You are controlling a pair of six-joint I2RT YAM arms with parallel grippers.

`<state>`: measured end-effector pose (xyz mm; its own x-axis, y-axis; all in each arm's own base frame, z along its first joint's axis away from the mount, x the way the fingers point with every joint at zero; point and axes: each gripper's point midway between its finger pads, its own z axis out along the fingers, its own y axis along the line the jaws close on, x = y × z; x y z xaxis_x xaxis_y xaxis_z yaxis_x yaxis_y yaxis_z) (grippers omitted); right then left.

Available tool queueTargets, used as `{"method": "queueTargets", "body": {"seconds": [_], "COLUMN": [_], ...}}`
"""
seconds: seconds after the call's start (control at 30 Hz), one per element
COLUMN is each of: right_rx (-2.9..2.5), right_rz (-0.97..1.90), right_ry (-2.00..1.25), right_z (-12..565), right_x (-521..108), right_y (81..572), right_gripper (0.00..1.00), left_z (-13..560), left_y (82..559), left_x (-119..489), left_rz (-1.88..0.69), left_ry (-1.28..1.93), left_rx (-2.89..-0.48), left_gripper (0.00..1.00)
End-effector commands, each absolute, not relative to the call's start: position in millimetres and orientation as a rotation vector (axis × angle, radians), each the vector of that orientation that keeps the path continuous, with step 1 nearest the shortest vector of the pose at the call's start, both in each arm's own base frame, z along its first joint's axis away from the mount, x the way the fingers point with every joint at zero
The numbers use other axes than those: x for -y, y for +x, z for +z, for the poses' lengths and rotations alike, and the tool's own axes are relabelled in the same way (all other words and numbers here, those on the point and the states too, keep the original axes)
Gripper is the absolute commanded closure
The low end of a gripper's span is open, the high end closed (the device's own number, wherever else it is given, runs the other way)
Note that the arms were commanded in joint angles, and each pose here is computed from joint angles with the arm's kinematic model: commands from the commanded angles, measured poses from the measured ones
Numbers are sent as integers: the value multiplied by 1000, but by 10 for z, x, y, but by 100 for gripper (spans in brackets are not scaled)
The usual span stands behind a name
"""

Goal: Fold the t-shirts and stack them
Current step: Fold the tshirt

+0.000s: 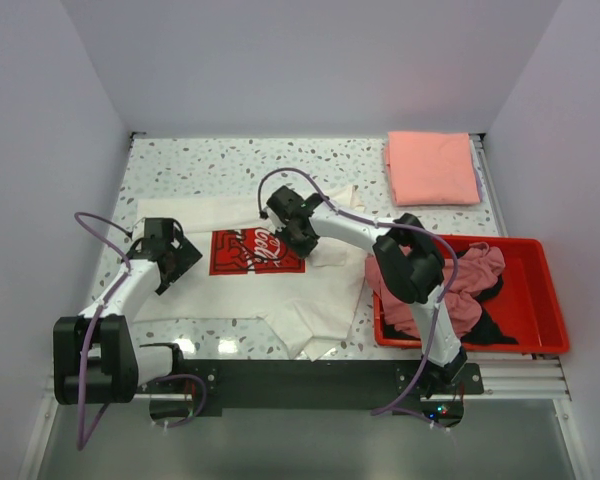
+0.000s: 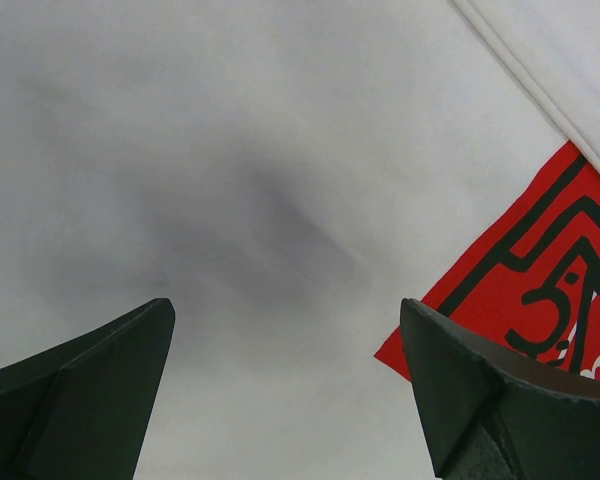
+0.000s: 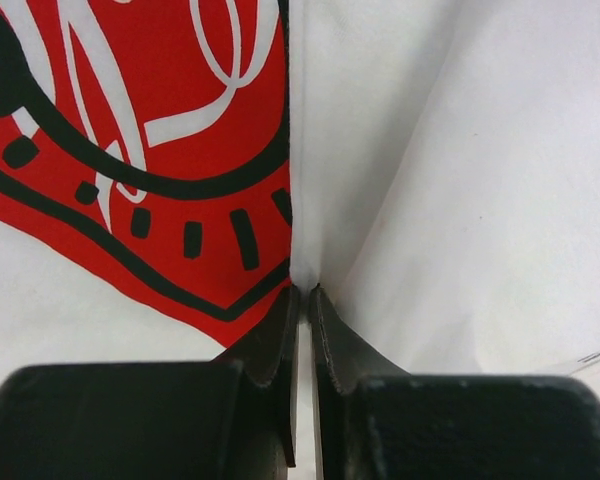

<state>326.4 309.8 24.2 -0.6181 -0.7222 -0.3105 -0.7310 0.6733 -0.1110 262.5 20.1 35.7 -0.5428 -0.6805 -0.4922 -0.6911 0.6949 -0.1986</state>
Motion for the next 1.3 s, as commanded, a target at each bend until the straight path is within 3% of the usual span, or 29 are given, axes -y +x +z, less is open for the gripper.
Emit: {"method": "queueTargets", "body": {"seconds": [0.0,0.3,0.77,0.97,1.03,1.07,1.13,1.27], "right_rx": [-2530,-2623,-2682,-2703,-2700,-2700,-2686,-2618], "right_rz": [105,343,534,561,568,564,546,486], "right_ry": [-1059,-1082,-1065,-1062,-1060,-1057,-1044,-984], "right_z": [705,768,773,713,706,707,758,1013], "right_x": [-3155,-3314,-3588,-3643,-3654,-3654,-3640,-3585], "right_y": [3272,2922,2787,2754,2745,2745,2773,2895], "right_gripper": [100,100,99,92,68,51,1,1], "left_z": [386,413,409,414,422,424,450,556], "left_y": [2688,2697,2681,2680,2683,2681,2689,2735], "left_x": [-233,-235,-235,-230,-228,-231,-234,-229], "left_rz": [34,34,34,33,31,30,29,12], "left_ry": [-1061,-1060,-1067,-1065,-1064,-1067,-1068,-1071], "left_rx": [-2318,-2311,-2315,-2314,-2314,-2312,-2306,-2279], "left_gripper": [0,0,0,0,0,0,0,0]}}
